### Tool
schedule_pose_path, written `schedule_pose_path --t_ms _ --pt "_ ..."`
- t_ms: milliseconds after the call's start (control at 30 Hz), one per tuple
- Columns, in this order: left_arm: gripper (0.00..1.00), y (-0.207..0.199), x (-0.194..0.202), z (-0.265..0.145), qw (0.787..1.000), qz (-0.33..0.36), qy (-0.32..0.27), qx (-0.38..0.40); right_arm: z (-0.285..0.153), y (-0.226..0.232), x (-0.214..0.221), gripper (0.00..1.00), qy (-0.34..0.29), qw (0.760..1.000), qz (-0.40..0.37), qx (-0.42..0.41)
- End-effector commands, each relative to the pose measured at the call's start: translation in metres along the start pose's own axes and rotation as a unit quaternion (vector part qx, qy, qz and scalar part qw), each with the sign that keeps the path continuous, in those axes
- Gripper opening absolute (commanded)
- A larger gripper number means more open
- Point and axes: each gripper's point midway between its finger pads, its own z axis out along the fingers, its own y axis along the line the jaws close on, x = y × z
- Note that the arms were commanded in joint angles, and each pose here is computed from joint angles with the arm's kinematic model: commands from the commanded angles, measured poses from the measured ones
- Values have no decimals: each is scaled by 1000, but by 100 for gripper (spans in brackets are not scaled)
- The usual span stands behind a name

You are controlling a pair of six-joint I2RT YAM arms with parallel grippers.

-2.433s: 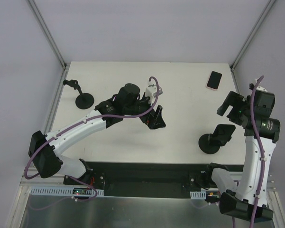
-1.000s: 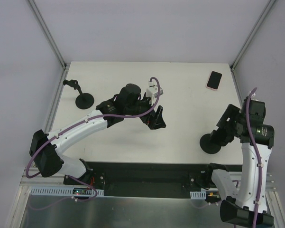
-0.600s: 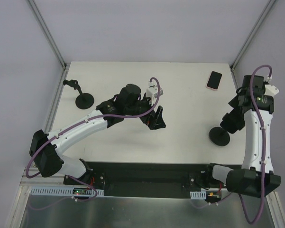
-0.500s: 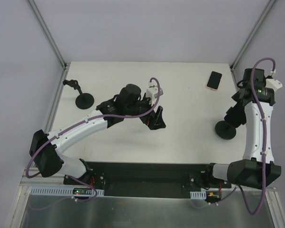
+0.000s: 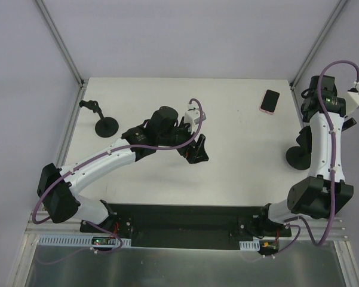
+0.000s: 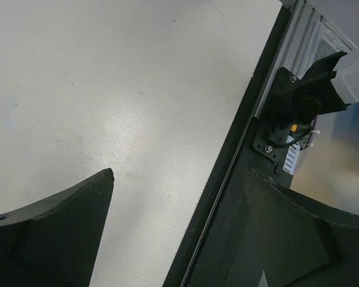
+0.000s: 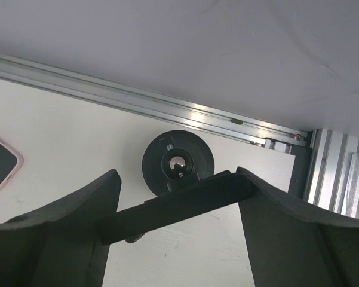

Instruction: Place the phone on the phone stand

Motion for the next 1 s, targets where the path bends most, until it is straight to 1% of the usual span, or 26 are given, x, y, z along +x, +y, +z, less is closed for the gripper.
schedule_pose_path --t_ms 0,67,300,600,667,700,767,800,833,867,900,933,967 --pt "89 -9 -11 -10 999 25 -20 3 -3 -6 -41 1 -72 993 91 27" --pt "89 -9 -13 -11 999 27 -24 1 5 -10 -35 1 -63 993 97 36" --pt "89 -11 -12 -12 999 31 -22 0 18 -13 -25 1 -65 990 106 64" --pt "89 -9 -11 -11 999 31 -21 -3 31 -10 -4 1 -41 991 111 66" --pt "89 -10 -12 -12 999 32 -22 -3 32 -11 -3 5 -41 990 115 66" --pt "89 -10 -12 -12 999 32 -21 -2 33 -11 0 9 -37 991 112 65" --pt "89 -11 -13 -12 999 33 -24 -2 34 -9 0 23 -38 991 113 60" --pt "89 -11 -13 -13 999 33 -23 -2 33 -8 1 28 -33 994 95 52" --pt "89 -11 -13 -13 999 33 -24 -2 34 -4 -1 38 -36 994 96 45" --pt "89 -11 -13 -13 999 33 -25 -1 32 -4 -2 52 -37 994 95 39" --pt "89 -12 -13 -14 999 34 -25 -1 30 -3 -3 66 -37 996 79 28" --pt "89 -12 -13 -14 999 34 -24 0 32 0 -4 91 -42 995 83 18" --pt "89 -14 -14 -14 999 34 -25 2 27 -2 -8 99 -48 995 87 10"
